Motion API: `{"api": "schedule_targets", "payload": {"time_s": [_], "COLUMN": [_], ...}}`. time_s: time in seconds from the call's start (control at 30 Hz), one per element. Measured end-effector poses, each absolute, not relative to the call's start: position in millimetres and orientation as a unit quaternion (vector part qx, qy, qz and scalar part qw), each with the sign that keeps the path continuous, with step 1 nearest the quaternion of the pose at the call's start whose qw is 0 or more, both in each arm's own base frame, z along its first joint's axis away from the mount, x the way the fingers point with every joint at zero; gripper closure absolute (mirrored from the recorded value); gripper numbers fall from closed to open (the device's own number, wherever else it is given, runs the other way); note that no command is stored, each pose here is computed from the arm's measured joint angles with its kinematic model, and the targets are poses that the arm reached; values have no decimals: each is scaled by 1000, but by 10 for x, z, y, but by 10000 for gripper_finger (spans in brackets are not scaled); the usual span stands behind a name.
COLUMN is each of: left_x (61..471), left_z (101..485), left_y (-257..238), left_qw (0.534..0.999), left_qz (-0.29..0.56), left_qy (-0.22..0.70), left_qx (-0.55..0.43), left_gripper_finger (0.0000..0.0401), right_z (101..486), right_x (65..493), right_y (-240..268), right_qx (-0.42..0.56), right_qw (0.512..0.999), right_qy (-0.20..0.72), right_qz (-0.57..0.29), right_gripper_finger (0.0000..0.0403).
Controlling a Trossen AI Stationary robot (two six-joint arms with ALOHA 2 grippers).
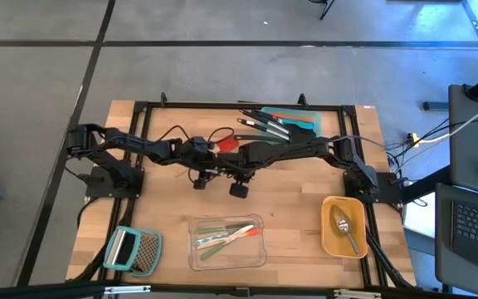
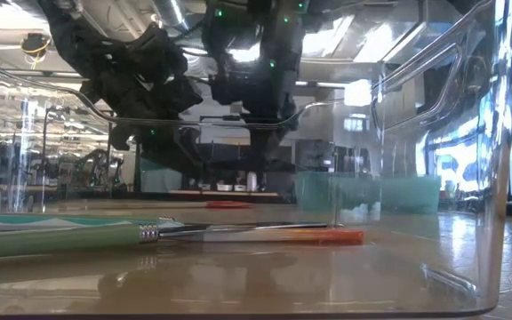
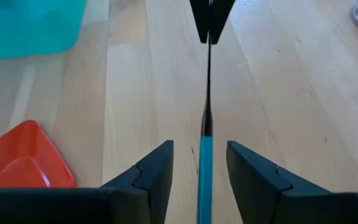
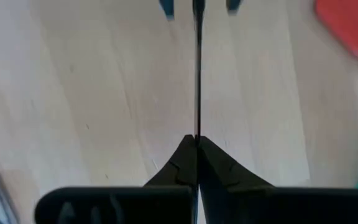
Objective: Pick & Place Kitchen Items
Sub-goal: Put the blue table knife into the transparent bin
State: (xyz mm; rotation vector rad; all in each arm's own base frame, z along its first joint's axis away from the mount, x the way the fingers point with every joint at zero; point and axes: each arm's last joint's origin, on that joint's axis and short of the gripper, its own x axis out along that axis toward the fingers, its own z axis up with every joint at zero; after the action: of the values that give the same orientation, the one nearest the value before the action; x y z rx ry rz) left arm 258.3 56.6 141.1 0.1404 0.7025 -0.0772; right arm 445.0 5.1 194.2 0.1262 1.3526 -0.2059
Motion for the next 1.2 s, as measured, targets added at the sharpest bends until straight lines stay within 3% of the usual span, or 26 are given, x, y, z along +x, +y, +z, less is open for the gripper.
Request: {"api": "schedule_targets", "payload": {"time_s": [0.2, 0.4, 0.57, 0.8, 1.03, 1.2], "left_x": [2584, 2578, 2591, 2547, 2382, 2332], "left_z": [1413, 1401, 1399, 1472, 1736, 2063], "left_y": [567, 544, 472, 373, 258, 91], "left_qw": [936, 935, 934, 931, 933, 933], "left_qz": [-34, -32, -32, -10, 12, 3], "left_qy": [344, 351, 354, 365, 359, 359], "left_qx": [63, 40, 28, -5, -24, -34], "left_gripper_finger": [284, 388, 394, 396, 396, 396], "right_z": [2030, 2029, 2031, 2172, 2744, 3232], "right_x": [4478, 4463, 4454, 4377, 4372, 4258], "right_y": [50, 50, 58, 73, 77, 104], "right_qx": [58, 55, 65, 89, 71, 37], "right_qw": [780, 776, 773, 761, 791, 811], "right_qy": [615, 621, 625, 634, 601, 582], "right_qz": [-96, -95, -90, -101, -89, -54], "right_gripper_finger": [403, 403, 385, 309, 226, 203]}}
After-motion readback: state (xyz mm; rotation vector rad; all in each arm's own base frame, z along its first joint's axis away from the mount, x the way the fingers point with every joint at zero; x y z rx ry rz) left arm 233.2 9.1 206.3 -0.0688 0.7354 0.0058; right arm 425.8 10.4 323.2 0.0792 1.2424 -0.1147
